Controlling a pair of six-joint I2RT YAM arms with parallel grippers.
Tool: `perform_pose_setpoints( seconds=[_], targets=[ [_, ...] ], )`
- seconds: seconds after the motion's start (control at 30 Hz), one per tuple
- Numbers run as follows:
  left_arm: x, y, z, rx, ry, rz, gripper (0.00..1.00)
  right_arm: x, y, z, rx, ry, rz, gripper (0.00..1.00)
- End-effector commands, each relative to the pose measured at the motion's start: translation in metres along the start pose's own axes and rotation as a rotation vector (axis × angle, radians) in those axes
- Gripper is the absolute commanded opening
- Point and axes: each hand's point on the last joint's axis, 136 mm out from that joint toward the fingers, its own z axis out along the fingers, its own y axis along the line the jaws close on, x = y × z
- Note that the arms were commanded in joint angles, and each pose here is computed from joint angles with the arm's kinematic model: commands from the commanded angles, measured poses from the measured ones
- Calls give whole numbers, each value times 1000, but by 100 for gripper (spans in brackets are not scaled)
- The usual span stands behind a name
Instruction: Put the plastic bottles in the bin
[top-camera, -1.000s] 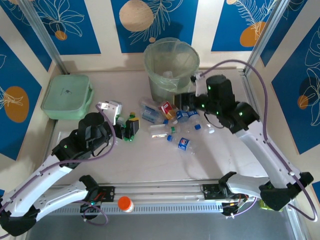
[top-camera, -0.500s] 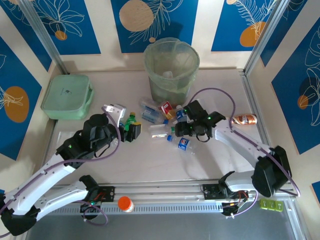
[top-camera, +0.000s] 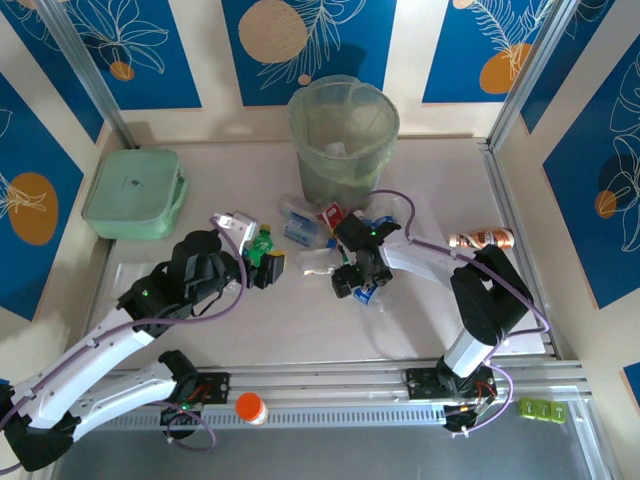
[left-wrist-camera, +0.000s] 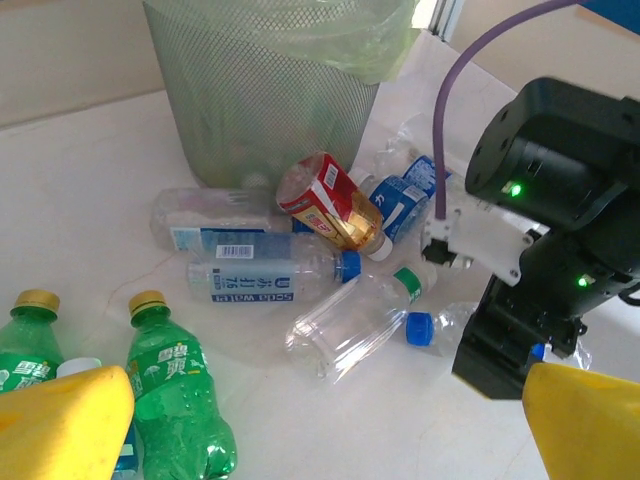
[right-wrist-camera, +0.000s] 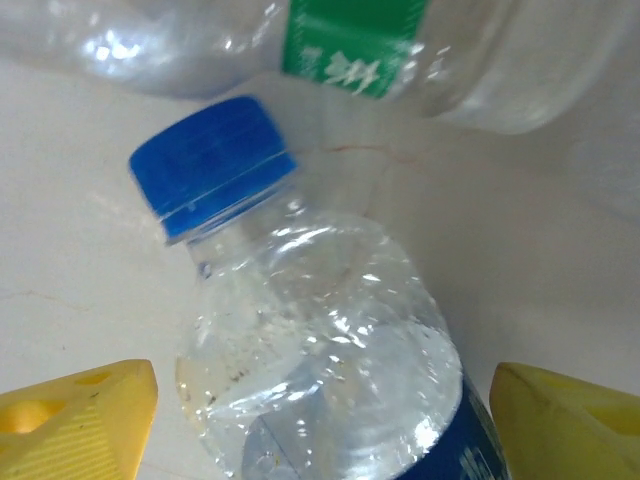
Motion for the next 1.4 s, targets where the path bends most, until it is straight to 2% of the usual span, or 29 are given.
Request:
perform_pose_setpoints(
  seconds=[0.0,0.23,0.43,0.6,0.87,1.2,1.37],
  targets=[
    [-3,-4,3,24,-14,17,99,12,15,1,-38,70,-60,86],
    [-4,-2,2,24,-17,12,99,15,15,11,-10,83,-53,79],
    [-4,-1,2,16,-18,15,99,13,13,10,-9,66,-20,64],
    [-4,0,1,13,-22,16,99,17,11,10,-9,65,1,60],
    [-4,0,1,18,-29,18,99,23,15,7,-57,35,51,48],
    [-7,-2,-1,28,-35,15,99,16,21,-31,-99,-169,3,45],
    [-17,-14,-11,101,-61,-62,99,6,39,-69,-189,-349,-74,45]
  ],
)
